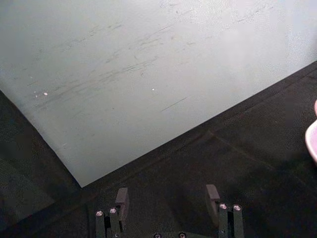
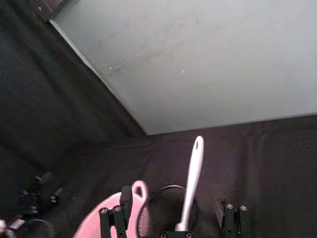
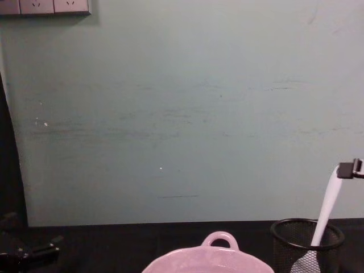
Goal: Use the one hand to pick up the spoon and stir the clear water in the bowl.
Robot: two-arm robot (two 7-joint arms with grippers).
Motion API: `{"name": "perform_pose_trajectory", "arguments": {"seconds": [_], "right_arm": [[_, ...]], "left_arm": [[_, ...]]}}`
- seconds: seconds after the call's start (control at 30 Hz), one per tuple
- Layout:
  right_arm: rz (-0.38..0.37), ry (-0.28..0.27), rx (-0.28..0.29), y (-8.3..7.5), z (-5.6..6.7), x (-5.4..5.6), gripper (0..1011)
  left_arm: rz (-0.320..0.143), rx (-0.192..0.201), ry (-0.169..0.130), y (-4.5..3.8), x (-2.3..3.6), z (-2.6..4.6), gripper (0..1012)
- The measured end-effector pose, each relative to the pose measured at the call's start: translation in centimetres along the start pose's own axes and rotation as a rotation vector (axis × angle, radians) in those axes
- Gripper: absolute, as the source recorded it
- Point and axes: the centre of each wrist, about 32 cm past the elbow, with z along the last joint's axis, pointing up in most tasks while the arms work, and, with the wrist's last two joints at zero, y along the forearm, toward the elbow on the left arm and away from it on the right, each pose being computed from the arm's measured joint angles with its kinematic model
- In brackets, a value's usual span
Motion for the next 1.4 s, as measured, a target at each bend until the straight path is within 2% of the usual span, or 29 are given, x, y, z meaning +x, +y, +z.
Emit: {"name": "perform_pose_trajectory", "arguments": {"seconds": [0.1,0.2,0.23,0.33,0.53,0.77,1.2,1.4], "right_arm": [[0.013,0.075,-0.029,0.8,0.3,0.2,1002],[0.014,0.115,-0.044,1.5,0.4,0.4,1002],[0.011,0.134,-0.055,2.2,0.4,0.5,1002],[0.006,0.142,-0.064,3.0,0.4,0.8,1002],[0.010,0.107,-0.053,4.5,0.1,1.4,1002],[0.035,0.057,-0.019,5.2,-0.5,2.0,1003],[0.033,0.059,-0.022,5.1,-0.3,1.9,1002],[0.029,0.060,-0.023,5.1,-0.3,1.9,895]], "left_arm": [[0.000,0.000,0.000,0.00,0.00,0.00,1011],[0.000,0.000,0.000,0.00,0.00,0.00,1011],[0.000,0.000,0.000,0.00,0.00,0.00,1011],[0.000,0.000,0.000,0.00,0.00,0.00,1011],[0.000,0.000,0.000,0.00,0.00,0.00,1011],[0.000,0.000,0.000,0.00,0.00,0.00,1011],[0.000,0.000,0.000,0.00,0.00,0.00,1011],[0.000,0.000,0.000,0.00,0.00,0.00,1011]]}}
